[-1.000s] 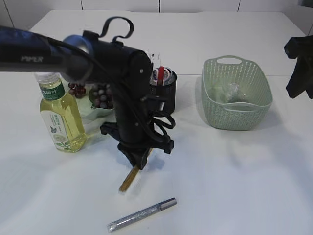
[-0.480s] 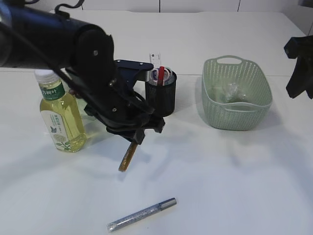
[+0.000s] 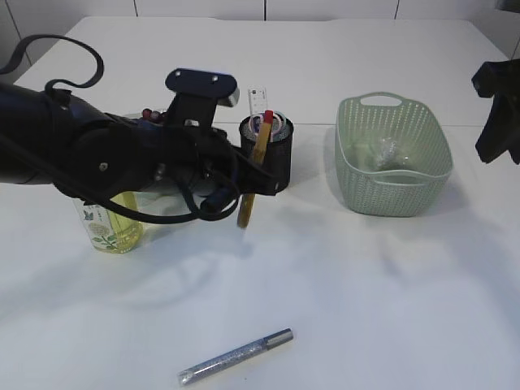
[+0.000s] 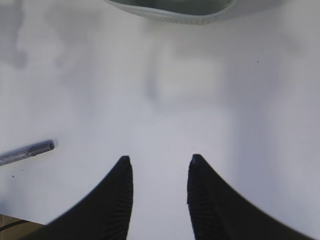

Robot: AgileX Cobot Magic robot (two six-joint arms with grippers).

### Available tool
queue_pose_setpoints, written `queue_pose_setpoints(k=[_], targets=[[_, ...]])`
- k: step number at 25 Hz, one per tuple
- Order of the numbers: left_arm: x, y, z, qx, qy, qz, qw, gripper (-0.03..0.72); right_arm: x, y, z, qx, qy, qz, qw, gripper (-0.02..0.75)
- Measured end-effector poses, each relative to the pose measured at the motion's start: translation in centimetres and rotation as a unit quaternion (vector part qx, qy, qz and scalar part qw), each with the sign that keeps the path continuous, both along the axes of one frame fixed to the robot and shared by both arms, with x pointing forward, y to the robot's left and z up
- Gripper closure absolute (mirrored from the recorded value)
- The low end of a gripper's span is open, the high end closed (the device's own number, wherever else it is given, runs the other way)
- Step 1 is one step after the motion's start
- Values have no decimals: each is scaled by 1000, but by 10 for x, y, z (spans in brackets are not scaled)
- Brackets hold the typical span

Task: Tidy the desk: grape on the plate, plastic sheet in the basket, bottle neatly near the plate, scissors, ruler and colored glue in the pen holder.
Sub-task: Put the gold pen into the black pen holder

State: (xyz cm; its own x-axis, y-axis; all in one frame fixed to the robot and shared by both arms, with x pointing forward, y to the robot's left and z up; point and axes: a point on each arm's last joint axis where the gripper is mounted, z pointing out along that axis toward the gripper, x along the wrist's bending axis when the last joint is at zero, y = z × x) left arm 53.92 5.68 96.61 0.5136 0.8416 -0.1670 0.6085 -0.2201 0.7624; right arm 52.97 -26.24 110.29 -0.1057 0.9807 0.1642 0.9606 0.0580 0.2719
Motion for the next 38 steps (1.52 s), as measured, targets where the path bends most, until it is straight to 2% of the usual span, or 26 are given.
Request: queue_pose_setpoints(k=[3, 8, 11, 14, 19, 25, 27, 31, 38], targets=[[6, -6, 13, -51, -73, -12, 996, 648, 0, 0, 0, -1, 0, 0, 1000, 433], [14, -13, 28, -123, -161, -19, 979, 647, 0, -1, 0, -11, -2, 7, 1000, 433], [21, -10, 32, -155, -203, -13, 967, 646, 0, -3, -1, -19, -3, 9, 1000, 433], [36, -3, 30, -170, -227, 5, 959, 645, 0, -3, -1, -22, -3, 10, 1000, 433], [71, 6, 27, -178, -247, 40, 952, 644, 0, -4, -1, -24, -3, 10, 1000, 433], [93, -2, 15, -173, -256, 43, 950, 642, 0, -5, -1, -32, -4, 10, 999, 433], [97, -4, 8, -165, -255, 41, 952, 641, 0, -5, -1, -32, -4, 10, 999, 433], [106, -8, -2, -126, -257, 33, 958, 639, 0, -5, -1, -33, -4, 10, 999, 433], [116, -5, -12, -107, -248, 39, 962, 637, 0, -6, -1, -35, -4, 12, 999, 433]])
